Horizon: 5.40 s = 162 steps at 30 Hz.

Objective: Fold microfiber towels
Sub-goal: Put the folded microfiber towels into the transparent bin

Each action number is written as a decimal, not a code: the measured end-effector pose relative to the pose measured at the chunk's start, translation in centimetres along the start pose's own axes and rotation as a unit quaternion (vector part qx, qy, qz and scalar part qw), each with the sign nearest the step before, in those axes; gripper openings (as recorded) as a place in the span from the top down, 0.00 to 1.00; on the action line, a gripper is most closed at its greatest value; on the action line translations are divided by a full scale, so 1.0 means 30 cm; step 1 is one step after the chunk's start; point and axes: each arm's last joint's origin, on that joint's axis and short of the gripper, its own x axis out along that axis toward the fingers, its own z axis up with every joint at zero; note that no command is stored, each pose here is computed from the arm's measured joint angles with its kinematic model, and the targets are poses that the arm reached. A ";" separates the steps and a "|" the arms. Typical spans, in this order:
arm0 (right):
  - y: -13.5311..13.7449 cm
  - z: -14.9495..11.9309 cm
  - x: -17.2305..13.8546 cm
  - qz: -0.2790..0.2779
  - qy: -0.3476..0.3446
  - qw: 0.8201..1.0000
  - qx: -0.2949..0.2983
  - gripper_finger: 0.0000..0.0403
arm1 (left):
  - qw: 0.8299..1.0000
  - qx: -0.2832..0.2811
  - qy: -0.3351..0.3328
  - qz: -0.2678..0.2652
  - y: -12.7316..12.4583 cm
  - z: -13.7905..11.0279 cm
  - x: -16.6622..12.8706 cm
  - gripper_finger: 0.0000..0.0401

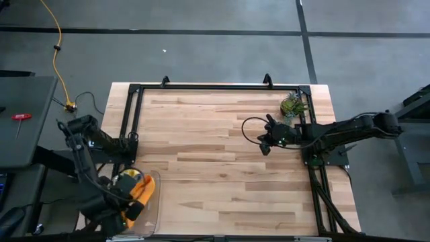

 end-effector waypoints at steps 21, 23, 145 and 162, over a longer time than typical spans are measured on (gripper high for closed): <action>0.002 -0.001 0.000 0.013 0.009 0.999 -0.028 1.00 | 0.993 -0.098 -0.014 -0.064 -0.170 -0.029 0.117 0.89; 0.002 -0.001 0.000 0.013 0.009 1.000 -0.027 1.00 | 0.993 -0.099 -0.016 -0.063 -0.178 -0.036 0.128 0.89; 0.002 -0.002 0.000 0.015 0.012 0.999 0.030 1.00 | 0.986 0.072 -0.085 -0.122 0.080 0.204 0.077 0.28; 0.000 -0.001 0.000 0.008 0.007 0.999 0.030 1.00 | 0.983 0.062 -0.107 -0.138 0.173 0.133 0.139 0.90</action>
